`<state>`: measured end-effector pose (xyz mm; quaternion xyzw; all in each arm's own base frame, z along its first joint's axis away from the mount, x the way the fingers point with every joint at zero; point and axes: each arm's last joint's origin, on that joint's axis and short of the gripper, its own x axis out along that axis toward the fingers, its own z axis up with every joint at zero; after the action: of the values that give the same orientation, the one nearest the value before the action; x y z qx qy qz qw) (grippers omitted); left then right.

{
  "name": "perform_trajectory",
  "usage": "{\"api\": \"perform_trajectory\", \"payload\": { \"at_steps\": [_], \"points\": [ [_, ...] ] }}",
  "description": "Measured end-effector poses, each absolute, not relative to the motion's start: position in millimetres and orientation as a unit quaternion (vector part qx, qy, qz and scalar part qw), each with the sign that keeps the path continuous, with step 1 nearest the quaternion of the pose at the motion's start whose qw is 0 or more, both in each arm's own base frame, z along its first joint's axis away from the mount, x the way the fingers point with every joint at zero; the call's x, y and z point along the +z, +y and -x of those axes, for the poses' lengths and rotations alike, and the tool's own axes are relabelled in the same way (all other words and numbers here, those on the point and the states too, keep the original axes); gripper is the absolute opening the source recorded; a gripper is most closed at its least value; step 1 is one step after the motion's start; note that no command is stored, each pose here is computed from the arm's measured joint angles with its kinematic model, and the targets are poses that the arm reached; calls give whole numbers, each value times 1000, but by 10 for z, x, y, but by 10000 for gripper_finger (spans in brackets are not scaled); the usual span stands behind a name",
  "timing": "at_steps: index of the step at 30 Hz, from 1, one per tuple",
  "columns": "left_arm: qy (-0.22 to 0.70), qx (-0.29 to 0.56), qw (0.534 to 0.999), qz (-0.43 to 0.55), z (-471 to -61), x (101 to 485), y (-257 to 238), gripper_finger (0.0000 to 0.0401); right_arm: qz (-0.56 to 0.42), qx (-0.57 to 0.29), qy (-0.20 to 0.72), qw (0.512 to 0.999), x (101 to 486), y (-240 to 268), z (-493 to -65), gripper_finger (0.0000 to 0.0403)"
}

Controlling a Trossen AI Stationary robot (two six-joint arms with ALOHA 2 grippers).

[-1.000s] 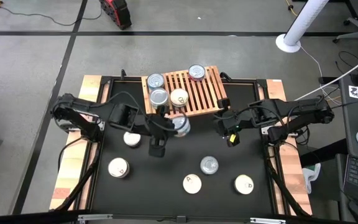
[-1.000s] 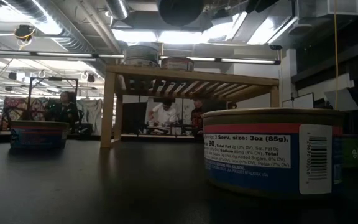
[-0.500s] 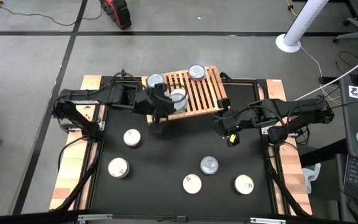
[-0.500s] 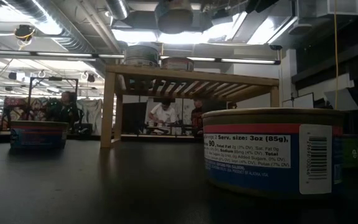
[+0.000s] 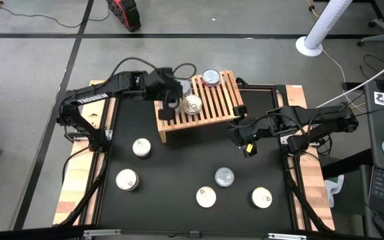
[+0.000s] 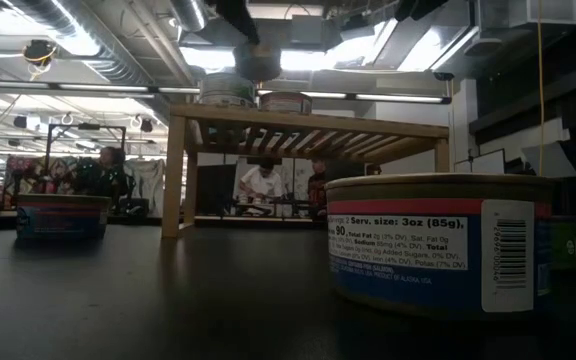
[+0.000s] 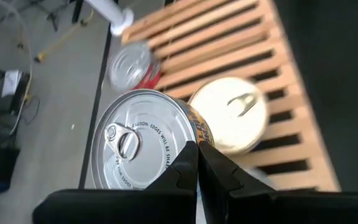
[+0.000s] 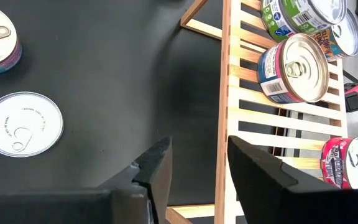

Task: Stack canned seafood by type on shelf
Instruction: Put the yellow tuna can on the shelf

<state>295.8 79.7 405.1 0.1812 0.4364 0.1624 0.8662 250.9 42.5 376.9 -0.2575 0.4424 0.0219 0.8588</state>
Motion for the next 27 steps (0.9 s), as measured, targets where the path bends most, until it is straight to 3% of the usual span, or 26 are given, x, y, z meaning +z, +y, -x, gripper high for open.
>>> {"api": "perform_trajectory", "payload": {
  "at_steps": [16,27],
  "points": [
    [522,216,815,-128,-2682,3873,1301,0,268,28,442,856,3770,424,-2509,154],
    [553,206,798,-121,-2698,3591,1348,0,269,28,441,856,3770,425,-2510,154]
  ]
}}
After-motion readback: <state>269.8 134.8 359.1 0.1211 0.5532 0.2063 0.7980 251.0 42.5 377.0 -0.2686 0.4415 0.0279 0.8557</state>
